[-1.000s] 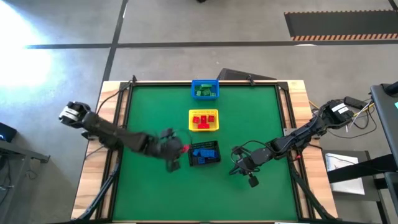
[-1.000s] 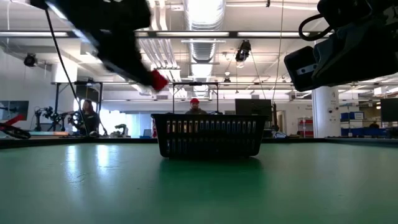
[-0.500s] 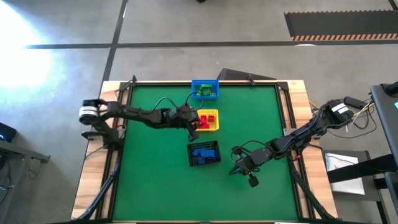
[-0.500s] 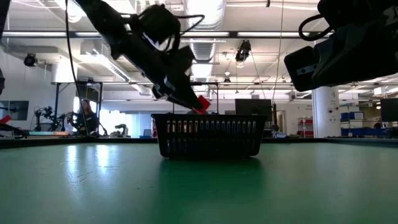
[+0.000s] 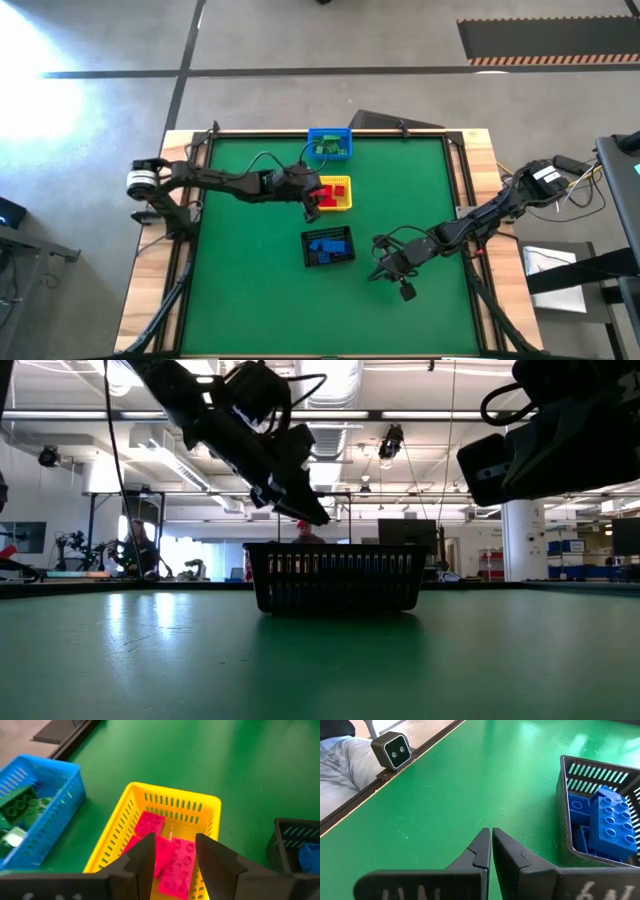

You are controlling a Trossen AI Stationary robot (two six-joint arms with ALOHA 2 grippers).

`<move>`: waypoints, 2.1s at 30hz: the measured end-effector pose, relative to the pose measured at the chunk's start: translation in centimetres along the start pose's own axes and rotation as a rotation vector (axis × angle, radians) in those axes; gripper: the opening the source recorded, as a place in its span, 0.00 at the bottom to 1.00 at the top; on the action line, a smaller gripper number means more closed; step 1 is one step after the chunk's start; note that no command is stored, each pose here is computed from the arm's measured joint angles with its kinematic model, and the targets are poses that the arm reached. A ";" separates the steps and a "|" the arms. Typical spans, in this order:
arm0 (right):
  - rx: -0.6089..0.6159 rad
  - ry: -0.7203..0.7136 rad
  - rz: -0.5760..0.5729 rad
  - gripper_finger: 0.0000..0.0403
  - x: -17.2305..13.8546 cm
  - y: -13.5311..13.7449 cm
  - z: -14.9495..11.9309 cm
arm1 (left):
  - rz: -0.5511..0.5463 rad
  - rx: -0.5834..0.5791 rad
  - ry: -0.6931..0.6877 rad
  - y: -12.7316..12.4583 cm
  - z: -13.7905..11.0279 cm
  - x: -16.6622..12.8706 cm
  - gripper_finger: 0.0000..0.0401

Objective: Sort & place blocks by color
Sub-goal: Return to Home Position

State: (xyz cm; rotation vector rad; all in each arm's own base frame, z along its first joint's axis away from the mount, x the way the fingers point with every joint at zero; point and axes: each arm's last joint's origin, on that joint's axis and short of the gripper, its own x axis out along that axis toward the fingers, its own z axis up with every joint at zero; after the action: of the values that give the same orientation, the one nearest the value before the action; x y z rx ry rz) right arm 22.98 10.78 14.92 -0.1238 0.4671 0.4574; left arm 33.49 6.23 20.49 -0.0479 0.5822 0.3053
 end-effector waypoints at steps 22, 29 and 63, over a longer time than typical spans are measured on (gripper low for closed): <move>-0.058 -0.213 -0.185 0.02 -7.7 -2.3 0.4 | -0.098 0.058 -0.417 1.1 -5.2 -8.7 0.01; -0.039 -0.303 -0.298 0.02 -10.8 -3.5 -1.4 | -0.133 0.067 -0.539 1.5 -8.4 -11.4 0.01; -0.039 -0.477 -0.475 0.02 -17.4 -2.7 -3.8 | -0.152 0.098 -0.671 2.3 -15.0 -17.4 0.01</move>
State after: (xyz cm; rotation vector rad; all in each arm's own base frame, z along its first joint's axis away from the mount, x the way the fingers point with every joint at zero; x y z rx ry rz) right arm 8.87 0.69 19.57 -0.1533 -0.0464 0.0203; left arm 11.04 1.83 17.60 0.1030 -0.0739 0.1293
